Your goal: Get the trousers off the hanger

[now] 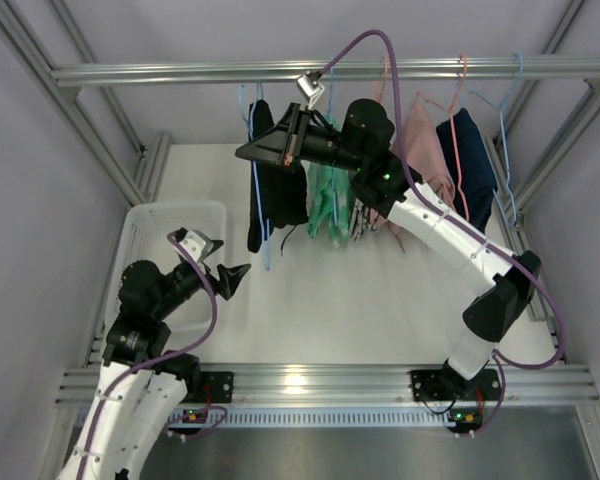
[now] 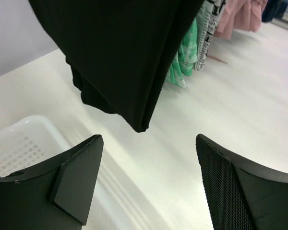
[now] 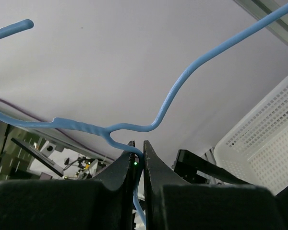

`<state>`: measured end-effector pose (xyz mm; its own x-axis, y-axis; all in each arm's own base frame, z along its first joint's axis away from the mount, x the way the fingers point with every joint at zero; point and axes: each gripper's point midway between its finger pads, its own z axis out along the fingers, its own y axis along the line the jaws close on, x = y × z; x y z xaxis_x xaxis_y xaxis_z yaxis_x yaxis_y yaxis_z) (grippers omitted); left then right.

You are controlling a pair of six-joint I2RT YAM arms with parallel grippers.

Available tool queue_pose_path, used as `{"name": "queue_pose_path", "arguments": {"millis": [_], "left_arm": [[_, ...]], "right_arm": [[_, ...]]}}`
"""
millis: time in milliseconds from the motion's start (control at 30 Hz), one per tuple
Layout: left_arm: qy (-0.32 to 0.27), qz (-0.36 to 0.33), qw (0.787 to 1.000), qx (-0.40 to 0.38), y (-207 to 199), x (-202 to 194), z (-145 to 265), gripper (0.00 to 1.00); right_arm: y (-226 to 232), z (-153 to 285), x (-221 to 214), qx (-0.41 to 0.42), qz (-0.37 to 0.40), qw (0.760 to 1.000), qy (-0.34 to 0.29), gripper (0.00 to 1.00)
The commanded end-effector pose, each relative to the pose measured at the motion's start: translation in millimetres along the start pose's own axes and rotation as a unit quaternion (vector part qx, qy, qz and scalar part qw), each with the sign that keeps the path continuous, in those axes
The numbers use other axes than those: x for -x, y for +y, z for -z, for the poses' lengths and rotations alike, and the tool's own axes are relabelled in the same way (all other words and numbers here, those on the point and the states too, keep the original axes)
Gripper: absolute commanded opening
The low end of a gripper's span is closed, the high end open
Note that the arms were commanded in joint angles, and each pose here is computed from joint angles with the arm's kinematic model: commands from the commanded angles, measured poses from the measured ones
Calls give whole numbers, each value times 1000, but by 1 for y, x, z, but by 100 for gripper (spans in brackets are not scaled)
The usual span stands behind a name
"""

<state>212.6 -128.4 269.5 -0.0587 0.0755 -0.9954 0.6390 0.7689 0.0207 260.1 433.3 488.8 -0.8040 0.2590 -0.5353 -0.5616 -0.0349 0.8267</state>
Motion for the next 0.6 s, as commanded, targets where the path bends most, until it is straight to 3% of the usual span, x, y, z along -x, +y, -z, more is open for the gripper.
{"name": "queue_pose_path", "arguments": {"millis": [0,267,567], "left_arm": [[-92,-80,991,-57,-14,36,-8,86],[-135,-65,985,-80,-8,54,-41,91],[-141,-26,987,-72,9,58,-76,89]], "right_arm": [[82,25,37,63,46,995,-65,0],[76,20,41,49,2,997,-67,0],[79,20,43,48,-9,996,-68,0]]}}
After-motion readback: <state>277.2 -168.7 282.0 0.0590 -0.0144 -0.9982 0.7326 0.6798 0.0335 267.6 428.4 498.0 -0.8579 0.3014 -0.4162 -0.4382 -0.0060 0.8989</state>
